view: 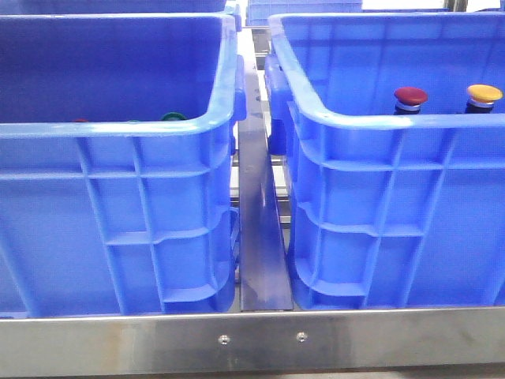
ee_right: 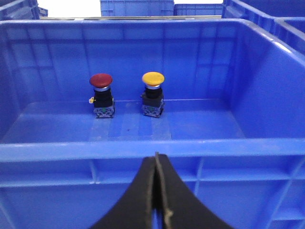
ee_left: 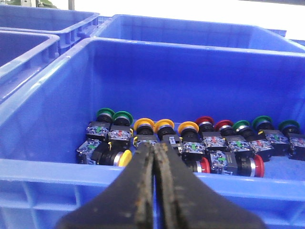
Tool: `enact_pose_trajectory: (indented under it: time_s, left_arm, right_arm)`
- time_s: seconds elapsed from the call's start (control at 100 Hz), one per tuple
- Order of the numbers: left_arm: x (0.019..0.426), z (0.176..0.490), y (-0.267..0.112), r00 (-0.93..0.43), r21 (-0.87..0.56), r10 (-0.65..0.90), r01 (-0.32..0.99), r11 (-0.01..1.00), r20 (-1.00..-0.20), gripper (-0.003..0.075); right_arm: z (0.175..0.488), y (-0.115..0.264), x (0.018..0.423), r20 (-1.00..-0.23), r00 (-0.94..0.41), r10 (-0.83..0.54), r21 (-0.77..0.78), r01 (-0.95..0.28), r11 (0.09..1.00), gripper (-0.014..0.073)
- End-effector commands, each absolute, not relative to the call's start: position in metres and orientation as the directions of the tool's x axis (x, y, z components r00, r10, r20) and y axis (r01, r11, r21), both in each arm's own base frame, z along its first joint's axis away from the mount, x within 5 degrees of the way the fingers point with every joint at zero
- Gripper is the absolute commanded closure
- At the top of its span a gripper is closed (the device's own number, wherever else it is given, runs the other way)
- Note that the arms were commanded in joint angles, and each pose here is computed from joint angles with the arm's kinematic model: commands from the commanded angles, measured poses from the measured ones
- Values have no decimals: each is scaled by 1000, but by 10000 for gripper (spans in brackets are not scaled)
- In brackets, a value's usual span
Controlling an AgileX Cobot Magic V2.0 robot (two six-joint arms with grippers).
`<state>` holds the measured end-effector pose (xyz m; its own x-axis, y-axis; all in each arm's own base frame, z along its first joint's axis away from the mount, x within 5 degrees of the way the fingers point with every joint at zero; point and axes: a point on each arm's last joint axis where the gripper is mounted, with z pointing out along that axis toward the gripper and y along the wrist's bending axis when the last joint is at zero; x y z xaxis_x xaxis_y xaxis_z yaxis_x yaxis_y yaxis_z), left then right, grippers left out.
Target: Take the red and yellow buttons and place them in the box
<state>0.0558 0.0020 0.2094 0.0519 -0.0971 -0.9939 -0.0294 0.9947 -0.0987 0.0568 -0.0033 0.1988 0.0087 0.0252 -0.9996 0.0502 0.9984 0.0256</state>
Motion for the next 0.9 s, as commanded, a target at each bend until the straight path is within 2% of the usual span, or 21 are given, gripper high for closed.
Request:
enact_pose_trajectory:
  time_s: [0.0, 0.89]
  left_arm:
    - [54, 212, 2, 144, -108, -104, -15, 994, -984, 741]
    - [54, 212, 2, 144, -108, -104, -15, 994, -984, 741]
  right_arm:
    - [205, -2, 55, -995, 100, 16, 21, 44, 999, 663]
    - [210, -3, 54, -987, 159, -32, -24, 56, 998, 663]
